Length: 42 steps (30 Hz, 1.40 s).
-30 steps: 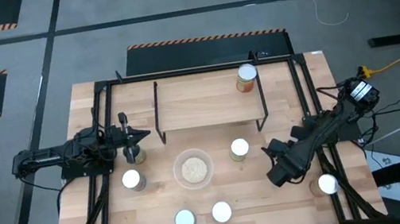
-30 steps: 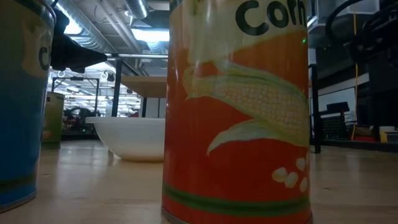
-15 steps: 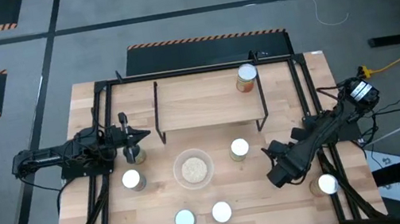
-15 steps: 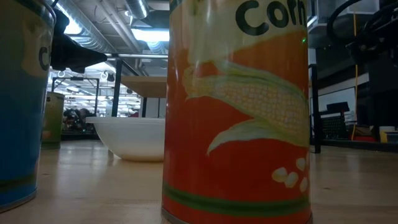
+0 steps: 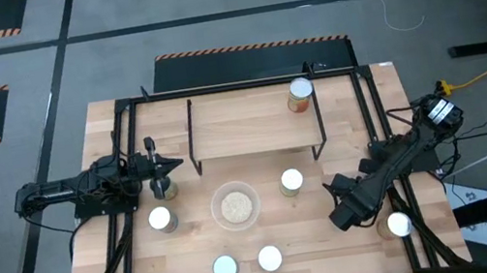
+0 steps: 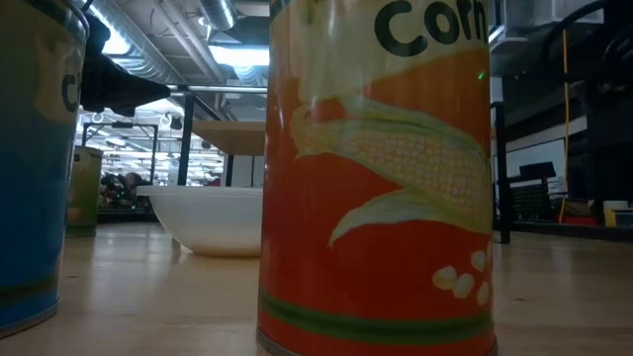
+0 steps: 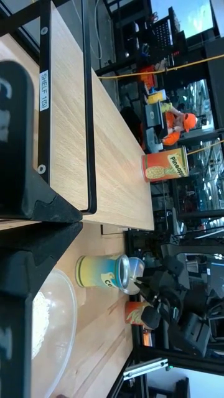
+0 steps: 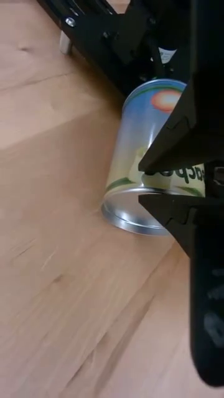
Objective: Pick and place cans onto a shelf
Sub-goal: Put the canned peaches on the shelf
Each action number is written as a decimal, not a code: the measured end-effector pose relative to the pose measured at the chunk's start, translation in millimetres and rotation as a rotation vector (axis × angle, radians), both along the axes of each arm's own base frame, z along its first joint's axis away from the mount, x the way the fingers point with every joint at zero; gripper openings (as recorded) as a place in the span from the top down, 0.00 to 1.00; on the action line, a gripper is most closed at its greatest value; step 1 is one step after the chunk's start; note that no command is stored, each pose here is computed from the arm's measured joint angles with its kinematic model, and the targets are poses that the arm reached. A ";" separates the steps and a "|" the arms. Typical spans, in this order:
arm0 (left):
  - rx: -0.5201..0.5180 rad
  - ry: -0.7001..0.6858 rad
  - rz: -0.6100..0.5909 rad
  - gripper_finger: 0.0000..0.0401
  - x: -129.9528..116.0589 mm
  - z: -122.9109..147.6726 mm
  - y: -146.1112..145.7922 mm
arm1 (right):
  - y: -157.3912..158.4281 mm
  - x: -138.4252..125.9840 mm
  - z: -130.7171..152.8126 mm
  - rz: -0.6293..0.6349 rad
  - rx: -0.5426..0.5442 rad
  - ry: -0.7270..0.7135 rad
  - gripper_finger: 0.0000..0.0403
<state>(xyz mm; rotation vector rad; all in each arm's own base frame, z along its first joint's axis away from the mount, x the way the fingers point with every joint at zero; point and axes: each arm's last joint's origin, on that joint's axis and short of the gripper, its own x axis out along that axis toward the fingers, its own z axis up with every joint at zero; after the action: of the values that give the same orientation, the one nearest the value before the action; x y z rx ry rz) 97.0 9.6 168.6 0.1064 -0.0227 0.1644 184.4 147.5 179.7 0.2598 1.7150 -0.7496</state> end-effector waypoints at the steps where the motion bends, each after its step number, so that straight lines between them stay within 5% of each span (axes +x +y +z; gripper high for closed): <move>1: 0.000 0.000 0.000 1.00 0.0 0.0 0.0 | 0.0 0.2 -0.1 0.000 0.000 0.000 0.82; 17: 0.000 0.000 0.000 1.00 0.0 0.1 0.0 | -0.7 -1.6 0.5 0.063 0.026 0.047 0.83; 32: -0.001 0.000 0.000 1.00 0.0 0.1 0.0 | -1.7 -1.4 1.5 0.079 -0.001 0.038 0.96; 42: -0.001 0.000 0.000 1.00 0.0 0.0 0.0 | -1.8 -2.9 31.9 0.069 -0.064 0.142 0.97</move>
<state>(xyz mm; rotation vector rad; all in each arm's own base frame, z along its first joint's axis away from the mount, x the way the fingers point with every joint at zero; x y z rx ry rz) 97.0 9.6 168.6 0.1054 -0.0227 0.1644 181.5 145.7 211.7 0.1041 1.8208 -0.7862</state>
